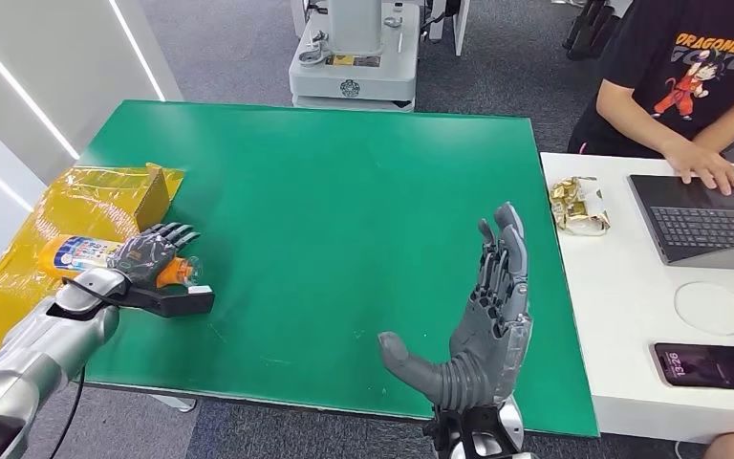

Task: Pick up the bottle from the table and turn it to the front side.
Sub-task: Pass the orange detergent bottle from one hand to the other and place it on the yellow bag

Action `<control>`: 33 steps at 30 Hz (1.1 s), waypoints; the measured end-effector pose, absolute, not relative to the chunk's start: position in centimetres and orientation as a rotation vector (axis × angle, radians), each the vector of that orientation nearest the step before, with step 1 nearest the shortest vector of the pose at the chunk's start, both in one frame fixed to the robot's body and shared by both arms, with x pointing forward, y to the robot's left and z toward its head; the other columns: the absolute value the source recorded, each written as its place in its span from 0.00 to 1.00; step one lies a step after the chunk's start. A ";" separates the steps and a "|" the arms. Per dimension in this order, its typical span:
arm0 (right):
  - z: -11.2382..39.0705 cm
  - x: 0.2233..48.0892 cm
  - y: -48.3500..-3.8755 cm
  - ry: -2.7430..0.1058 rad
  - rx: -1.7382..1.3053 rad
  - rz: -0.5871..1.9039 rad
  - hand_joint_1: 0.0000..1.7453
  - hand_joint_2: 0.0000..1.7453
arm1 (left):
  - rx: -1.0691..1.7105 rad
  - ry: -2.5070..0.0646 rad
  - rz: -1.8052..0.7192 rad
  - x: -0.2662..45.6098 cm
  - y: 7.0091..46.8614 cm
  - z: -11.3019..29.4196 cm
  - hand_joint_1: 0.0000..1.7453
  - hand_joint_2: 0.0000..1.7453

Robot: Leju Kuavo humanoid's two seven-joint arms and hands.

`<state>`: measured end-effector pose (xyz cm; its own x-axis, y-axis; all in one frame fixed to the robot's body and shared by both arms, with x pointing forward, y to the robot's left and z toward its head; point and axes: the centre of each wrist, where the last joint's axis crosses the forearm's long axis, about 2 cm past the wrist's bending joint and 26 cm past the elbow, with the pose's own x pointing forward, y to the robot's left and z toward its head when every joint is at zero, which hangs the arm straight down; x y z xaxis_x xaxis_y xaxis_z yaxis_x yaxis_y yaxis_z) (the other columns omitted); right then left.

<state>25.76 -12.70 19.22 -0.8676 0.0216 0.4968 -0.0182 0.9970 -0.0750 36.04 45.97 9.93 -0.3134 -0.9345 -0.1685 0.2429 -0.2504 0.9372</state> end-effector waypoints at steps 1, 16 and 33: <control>19.2 25.8 -12.7 -2.619 0.000 0.107 0.00 1.00 | 1.001 -1.101 -1.690 35.4 46.2 9.5 0.00 1.00; 19.0 25.8 -12.8 -2.615 0.049 0.152 0.00 1.00 | 1.174 -1.624 -1.342 28.6 44.7 8.5 0.00 1.00; 18.9 25.4 -12.4 -2.624 0.071 0.213 0.00 1.00 | 0.491 -2.326 0.092 33.5 29.9 15.6 0.00 1.00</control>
